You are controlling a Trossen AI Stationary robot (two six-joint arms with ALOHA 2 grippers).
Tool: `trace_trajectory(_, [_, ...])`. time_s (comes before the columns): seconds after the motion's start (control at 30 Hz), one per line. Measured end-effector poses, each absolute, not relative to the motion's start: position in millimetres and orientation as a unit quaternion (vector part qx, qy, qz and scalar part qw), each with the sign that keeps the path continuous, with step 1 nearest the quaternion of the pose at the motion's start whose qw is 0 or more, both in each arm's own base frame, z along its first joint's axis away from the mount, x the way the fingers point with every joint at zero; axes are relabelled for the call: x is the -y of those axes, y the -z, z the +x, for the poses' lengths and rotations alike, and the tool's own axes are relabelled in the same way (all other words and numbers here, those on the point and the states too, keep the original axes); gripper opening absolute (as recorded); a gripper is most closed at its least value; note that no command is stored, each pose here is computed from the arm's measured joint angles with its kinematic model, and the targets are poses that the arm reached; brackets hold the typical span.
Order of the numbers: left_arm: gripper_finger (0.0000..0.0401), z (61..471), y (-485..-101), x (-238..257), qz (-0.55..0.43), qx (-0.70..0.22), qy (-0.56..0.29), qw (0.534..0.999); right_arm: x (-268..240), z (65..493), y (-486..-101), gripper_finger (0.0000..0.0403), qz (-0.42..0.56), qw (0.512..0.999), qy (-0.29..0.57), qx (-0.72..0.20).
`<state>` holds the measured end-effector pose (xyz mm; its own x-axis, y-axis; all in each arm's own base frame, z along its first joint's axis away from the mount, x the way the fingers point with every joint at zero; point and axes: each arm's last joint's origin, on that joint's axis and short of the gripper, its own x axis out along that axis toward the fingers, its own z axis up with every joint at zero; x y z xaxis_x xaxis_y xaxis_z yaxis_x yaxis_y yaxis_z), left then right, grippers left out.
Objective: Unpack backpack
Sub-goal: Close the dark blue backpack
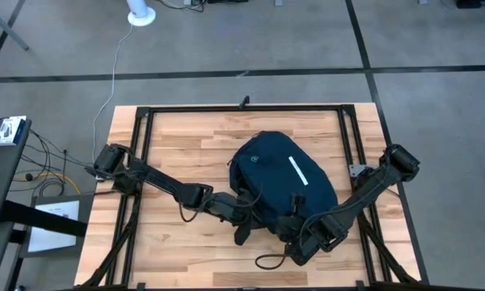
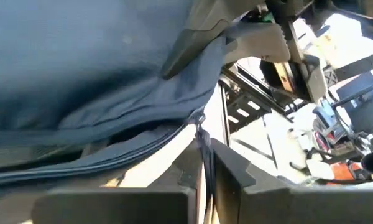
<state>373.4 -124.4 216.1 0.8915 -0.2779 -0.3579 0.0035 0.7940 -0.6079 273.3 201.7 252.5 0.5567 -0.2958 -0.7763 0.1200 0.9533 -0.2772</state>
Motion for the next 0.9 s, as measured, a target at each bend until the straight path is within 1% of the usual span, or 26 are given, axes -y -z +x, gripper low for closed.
trace_trajectory(0.1, [0.0001,364.8,-228.4,121.4,-0.299,-0.233,0.073,0.923,-204.7,267.1,-256.0,0.0,-0.093,0.878,0.112,-0.456])
trace_trajectory(0.4, [0.0001,342.2,-256.3,104.1,-0.259,-0.264,0.054,0.927,-206.6,251.6,-274.4,0.0,-0.086,0.89,0.102,-0.435])
trace_trajectory(0.53, [0.0001,337.0,-258.8,98.3,-0.238,-0.282,0.051,0.928,-207.2,250.5,-274.7,0.0,-0.083,0.89,0.101,-0.436])
trace_trajectory(0.67, [0.0001,330.8,-253.9,88.4,-0.225,-0.331,0.035,0.916,-207.8,250.3,-274.5,0.0,-0.082,0.891,0.101,-0.436])
trace_trajectory(0.9, [0.0001,329.6,-251.8,83.2,-0.236,-0.361,0.095,0.897,-209.3,249.0,-273.9,0.0,-0.077,0.888,0.091,-0.444])
